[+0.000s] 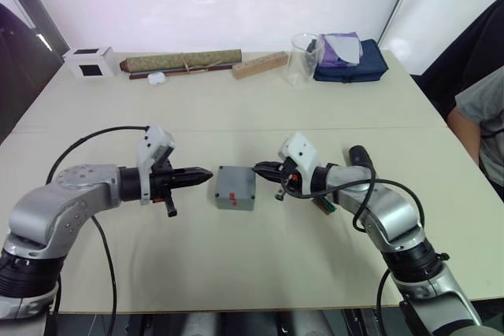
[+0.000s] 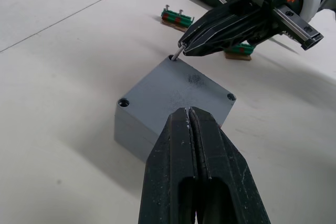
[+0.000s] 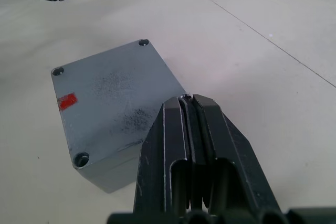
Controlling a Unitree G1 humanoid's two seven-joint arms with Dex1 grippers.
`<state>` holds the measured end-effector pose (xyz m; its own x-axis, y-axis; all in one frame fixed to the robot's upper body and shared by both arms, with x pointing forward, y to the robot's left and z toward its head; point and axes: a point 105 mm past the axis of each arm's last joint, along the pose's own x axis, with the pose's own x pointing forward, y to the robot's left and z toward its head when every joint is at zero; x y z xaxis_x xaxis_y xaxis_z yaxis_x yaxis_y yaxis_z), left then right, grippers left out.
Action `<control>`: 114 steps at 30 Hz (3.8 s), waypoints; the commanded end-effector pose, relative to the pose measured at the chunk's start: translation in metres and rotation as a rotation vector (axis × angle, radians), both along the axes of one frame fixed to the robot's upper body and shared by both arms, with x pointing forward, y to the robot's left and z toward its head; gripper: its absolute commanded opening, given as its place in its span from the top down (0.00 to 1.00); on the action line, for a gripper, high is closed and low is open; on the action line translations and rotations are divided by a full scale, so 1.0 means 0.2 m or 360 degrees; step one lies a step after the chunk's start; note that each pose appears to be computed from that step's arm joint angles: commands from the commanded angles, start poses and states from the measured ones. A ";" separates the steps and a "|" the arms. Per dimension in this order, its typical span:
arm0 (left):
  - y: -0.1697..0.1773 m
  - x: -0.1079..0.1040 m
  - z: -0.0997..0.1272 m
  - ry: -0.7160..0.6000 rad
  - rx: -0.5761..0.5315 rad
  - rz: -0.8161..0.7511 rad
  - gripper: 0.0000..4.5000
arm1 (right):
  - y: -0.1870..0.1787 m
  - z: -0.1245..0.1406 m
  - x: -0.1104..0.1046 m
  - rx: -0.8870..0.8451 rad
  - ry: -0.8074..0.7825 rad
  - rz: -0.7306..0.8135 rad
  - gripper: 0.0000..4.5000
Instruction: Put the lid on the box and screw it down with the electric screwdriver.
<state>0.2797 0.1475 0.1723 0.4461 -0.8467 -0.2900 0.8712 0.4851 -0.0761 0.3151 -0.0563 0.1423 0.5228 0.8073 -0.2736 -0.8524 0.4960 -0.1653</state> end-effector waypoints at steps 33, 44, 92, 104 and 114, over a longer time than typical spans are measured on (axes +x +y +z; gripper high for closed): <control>-0.34 -0.14 0.17 -0.0376 0.0221 -0.0844 1.00 | -0.99 0.12 -0.22 -0.0494 0.1216 -0.0891 0.01; -0.35 -0.18 0.17 -0.0379 0.0217 -0.0859 1.00 | -0.99 0.01 -0.15 -0.0494 0.1355 -0.0971 0.01; -0.18 0.17 -0.03 -0.0207 0.0168 -0.0273 1.00 | -0.14 0.69 -0.02 0.1241 -0.0590 -0.0419 0.53; -0.20 0.16 -0.09 -0.0189 0.0164 -0.0290 1.00 | 0.01 0.58 -0.01 0.1288 -0.0535 -0.0441 0.53; -0.19 0.16 -0.11 -0.0188 0.0183 -0.0277 1.00 | -0.02 0.58 -0.02 0.1211 -0.0546 -0.0463 0.53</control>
<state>0.3131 0.1077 0.1465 0.3271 -0.8787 -0.3476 0.9429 0.3278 0.0588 0.3238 -0.0521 0.2305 0.7315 0.5436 0.4116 -0.6340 0.7644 0.1173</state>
